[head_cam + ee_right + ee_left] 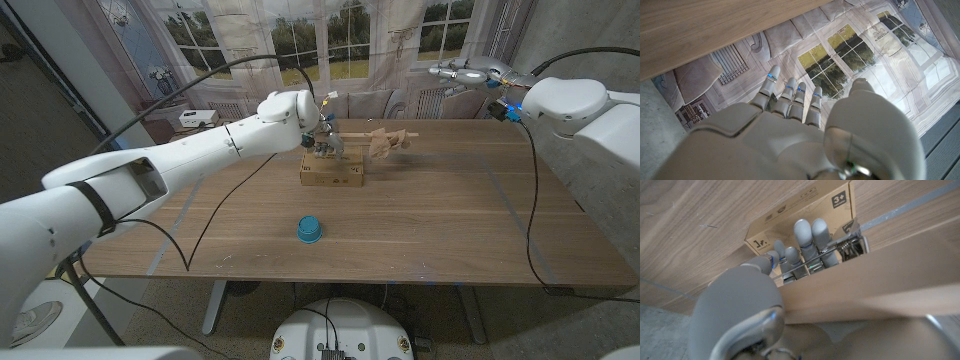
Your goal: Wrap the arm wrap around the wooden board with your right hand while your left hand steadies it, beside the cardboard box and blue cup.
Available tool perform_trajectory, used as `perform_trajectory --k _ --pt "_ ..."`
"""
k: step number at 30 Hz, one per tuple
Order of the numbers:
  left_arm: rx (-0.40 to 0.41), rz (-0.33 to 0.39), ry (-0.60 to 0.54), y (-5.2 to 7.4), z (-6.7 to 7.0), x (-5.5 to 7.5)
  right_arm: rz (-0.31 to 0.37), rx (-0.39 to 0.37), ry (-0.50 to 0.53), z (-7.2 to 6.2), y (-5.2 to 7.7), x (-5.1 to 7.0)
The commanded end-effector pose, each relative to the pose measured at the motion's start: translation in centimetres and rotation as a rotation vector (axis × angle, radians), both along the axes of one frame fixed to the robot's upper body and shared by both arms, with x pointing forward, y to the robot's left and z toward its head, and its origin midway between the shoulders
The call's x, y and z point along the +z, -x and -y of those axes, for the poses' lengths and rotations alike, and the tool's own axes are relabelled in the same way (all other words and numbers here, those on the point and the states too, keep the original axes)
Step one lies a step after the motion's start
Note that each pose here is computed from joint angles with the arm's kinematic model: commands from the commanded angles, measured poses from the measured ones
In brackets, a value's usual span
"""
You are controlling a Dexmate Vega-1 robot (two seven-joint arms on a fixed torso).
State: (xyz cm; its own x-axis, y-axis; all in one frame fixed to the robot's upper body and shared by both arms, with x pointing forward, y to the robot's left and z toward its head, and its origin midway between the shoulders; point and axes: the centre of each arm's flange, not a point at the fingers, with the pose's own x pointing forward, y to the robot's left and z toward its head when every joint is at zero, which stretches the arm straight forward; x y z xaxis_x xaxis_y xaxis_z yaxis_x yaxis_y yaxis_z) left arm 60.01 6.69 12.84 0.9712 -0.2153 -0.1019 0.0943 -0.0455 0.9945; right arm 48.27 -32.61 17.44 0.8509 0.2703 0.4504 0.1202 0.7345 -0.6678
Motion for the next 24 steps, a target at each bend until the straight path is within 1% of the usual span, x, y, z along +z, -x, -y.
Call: perform_trajectory --k 1,6,9,16,22,24 --pt "0.166 0.093 -0.105 -0.17 -0.26 -0.17 0.036 0.017 -0.016 -0.09 0.28 -0.23" --pt "0.204 0.127 -0.148 -0.30 -0.21 -0.23 0.052 0.027 -0.020 -0.30 0.30 -0.31" --pt "0.221 0.130 -0.166 -0.43 -0.17 -0.28 0.057 0.031 -0.022 -0.40 0.36 -0.34" --pt "0.246 0.094 -0.202 -0.87 -0.11 -0.36 0.077 0.036 -0.026 -0.46 0.63 -0.45" --pt "0.245 0.073 -0.219 -1.04 -0.07 -0.37 0.092 0.037 -0.032 -0.51 0.87 -0.61" --pt "0.251 0.055 -0.230 -1.08 -0.01 -0.38 0.096 0.039 -0.034 -0.52 0.94 -0.68"
